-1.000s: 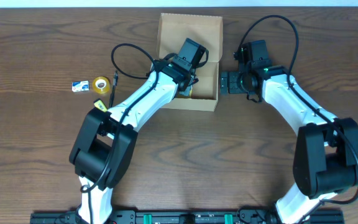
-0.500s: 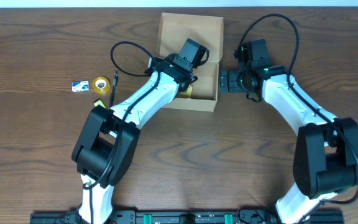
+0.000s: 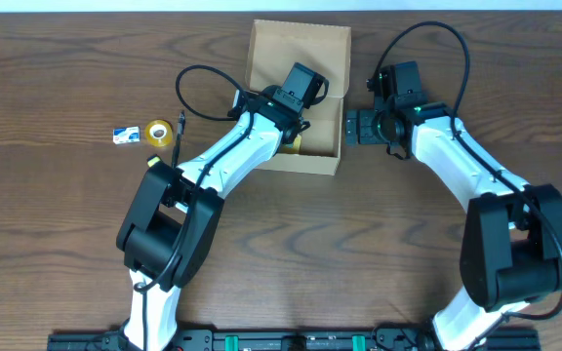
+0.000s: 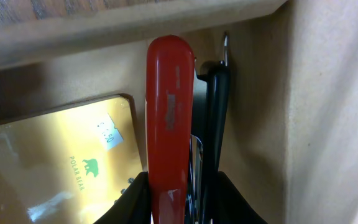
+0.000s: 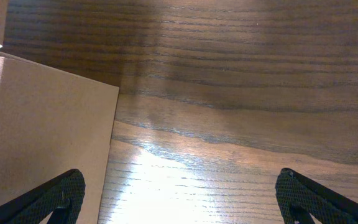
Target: Pack container
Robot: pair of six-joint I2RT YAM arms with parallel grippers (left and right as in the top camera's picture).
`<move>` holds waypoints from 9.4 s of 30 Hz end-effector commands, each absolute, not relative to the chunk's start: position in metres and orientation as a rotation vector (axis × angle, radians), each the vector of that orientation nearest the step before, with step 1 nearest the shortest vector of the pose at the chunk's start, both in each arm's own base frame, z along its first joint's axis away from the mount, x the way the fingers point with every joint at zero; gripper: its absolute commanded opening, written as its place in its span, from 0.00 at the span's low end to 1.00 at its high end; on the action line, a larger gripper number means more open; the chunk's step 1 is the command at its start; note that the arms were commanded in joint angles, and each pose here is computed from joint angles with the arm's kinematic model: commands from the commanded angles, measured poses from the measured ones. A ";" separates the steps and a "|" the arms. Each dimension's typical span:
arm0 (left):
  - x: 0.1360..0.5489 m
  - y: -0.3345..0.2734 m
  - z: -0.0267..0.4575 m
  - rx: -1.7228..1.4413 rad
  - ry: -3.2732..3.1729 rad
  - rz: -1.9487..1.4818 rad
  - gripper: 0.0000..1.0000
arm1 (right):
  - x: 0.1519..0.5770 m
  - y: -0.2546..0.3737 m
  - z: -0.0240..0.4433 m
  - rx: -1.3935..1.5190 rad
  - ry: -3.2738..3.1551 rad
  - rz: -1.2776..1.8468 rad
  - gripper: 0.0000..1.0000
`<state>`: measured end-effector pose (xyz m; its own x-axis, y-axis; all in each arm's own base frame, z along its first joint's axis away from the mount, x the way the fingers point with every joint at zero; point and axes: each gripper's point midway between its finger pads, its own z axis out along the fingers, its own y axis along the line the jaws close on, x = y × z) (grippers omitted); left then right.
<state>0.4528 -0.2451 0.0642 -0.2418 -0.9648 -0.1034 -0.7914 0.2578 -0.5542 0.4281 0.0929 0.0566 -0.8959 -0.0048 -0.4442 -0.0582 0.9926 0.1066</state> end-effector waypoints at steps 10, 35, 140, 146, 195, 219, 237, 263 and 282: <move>0.455 -0.255 0.065 -1.572 2.138 -0.584 0.77 | 0.428 0.091 0.057 -0.025 2.679 0.167 0.99; 0.470 -0.271 0.149 -1.123 2.219 -0.691 0.06 | 0.428 0.091 0.057 -0.025 2.678 0.167 0.99; 0.379 -0.172 0.066 0.091 3.058 -0.172 0.06 | 0.428 0.091 0.057 -0.026 2.679 0.168 0.99; 0.378 -0.181 0.068 0.023 3.068 -0.253 0.06 | 0.428 0.091 0.057 -0.026 2.679 0.168 0.99; 0.371 -0.107 0.295 0.053 2.487 0.064 0.63 | 0.428 0.091 0.057 -0.026 2.679 0.168 0.99; 0.408 -0.016 0.198 -0.619 2.709 0.059 0.87 | 0.428 0.091 0.057 -0.026 2.679 0.168 0.99; 0.417 -0.005 0.107 -1.251 2.676 0.174 0.83 | 0.428 0.091 0.057 -0.025 2.679 0.168 0.99; 0.439 0.040 0.044 -1.774 2.387 0.184 0.76 | 0.428 0.091 0.057 -0.026 2.679 0.168 0.99; 0.457 0.026 0.009 -1.822 2.455 -0.035 0.74 | 0.428 0.091 0.057 -0.026 2.679 0.168 0.99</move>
